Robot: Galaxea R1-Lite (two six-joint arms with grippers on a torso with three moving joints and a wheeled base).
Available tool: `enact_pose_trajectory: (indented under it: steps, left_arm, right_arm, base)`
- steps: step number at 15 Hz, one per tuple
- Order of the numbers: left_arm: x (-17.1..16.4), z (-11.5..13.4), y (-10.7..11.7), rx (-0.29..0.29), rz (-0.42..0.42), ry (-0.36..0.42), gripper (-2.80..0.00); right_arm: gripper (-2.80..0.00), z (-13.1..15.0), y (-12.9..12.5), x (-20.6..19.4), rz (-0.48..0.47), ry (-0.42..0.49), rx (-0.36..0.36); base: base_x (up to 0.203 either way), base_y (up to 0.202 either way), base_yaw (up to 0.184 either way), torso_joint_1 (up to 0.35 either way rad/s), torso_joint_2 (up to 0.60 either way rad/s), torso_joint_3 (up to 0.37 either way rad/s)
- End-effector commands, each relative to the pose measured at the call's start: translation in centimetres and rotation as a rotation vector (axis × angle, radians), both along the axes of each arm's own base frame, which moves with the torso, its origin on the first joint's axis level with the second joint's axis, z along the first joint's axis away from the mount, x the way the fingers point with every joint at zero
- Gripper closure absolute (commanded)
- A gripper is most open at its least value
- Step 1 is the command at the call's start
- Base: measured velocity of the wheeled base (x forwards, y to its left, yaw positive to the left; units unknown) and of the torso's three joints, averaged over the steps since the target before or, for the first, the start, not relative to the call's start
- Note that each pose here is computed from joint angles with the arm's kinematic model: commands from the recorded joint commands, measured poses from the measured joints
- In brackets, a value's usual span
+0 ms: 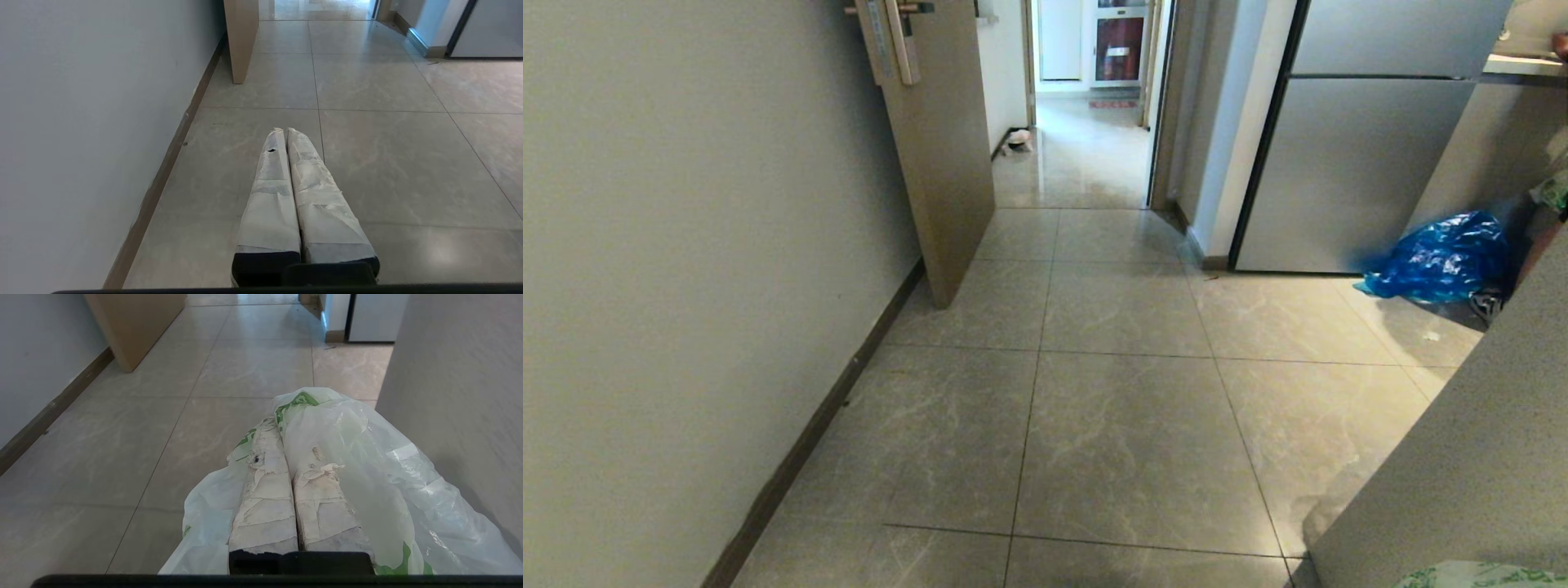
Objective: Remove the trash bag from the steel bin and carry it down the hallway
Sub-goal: Put the trash bag at the door
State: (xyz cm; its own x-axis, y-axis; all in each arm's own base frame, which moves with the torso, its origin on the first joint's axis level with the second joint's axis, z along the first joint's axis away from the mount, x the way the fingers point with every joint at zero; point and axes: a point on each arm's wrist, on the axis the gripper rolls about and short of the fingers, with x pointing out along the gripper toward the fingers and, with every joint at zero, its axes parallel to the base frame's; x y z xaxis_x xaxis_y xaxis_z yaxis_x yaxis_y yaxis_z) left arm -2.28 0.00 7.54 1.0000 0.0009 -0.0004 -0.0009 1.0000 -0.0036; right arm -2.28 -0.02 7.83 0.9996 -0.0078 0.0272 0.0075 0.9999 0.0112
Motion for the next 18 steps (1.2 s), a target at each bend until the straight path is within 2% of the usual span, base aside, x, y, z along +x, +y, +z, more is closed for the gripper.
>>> enact_pose_trajectory:
  steps: [1,18]
  left_arm:
    - [0.00,0.00,0.00,-0.001,0.001,0.000,0.00]
    - [0.00,0.00,0.00,0.001,0.001,0.000,0.00]
  right_arm:
    - [0.00,-0.26,0.00,0.08,0.000,0.012,0.000]
    - [0.00,-0.27,0.00,0.07,0.000,0.010,0.000]
  base:
    - [0.186,0.000,-0.001,0.004,0.00,0.002]
    - [0.192,0.000,0.001,0.003,0.00,0.002]
